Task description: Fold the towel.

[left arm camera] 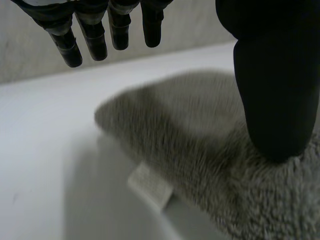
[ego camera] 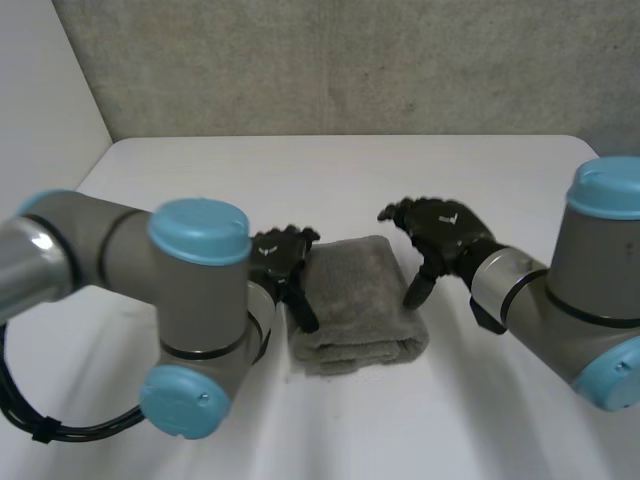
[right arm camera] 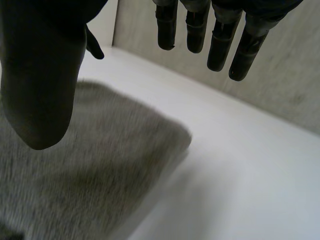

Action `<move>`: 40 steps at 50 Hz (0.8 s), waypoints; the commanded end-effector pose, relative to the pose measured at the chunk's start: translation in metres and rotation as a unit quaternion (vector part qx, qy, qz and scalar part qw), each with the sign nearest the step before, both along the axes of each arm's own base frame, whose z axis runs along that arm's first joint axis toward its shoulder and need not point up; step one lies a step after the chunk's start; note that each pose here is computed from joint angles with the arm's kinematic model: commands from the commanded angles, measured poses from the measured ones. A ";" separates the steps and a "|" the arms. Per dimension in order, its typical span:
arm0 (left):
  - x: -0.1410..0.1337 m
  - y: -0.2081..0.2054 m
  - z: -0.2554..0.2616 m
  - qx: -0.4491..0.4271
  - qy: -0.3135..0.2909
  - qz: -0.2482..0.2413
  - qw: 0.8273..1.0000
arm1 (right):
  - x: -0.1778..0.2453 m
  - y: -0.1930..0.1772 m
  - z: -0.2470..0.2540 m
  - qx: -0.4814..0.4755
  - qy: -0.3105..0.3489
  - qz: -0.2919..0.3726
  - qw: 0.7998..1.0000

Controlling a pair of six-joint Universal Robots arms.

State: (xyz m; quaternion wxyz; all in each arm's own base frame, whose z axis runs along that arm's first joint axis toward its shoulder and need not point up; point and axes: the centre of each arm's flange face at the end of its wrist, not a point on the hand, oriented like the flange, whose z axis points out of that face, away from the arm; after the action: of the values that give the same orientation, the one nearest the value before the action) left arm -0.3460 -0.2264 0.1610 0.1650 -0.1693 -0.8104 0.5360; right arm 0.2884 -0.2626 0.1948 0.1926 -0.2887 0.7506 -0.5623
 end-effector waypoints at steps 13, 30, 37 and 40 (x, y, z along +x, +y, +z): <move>0.002 0.003 -0.028 0.023 -0.036 0.017 0.999 | 0.006 -0.006 -0.060 -0.001 0.114 0.047 0.992; 0.070 -0.026 0.140 -0.111 0.066 0.107 0.986 | -0.043 -0.026 0.095 -0.154 -0.014 -0.103 0.983; 0.104 -0.028 0.182 -0.152 0.096 0.115 0.977 | -0.076 -0.036 0.119 -0.178 -0.004 -0.184 0.967; 0.110 -0.032 0.184 -0.153 0.100 0.107 0.977 | -0.077 -0.036 0.122 -0.171 -0.004 -0.185 0.968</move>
State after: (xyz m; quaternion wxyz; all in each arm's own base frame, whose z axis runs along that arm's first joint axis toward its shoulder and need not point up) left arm -0.2474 -0.2543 0.3373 0.1450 -0.0433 -0.7192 0.6781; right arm 0.2211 -0.2947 0.3117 0.0523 -0.1848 0.6722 -0.7150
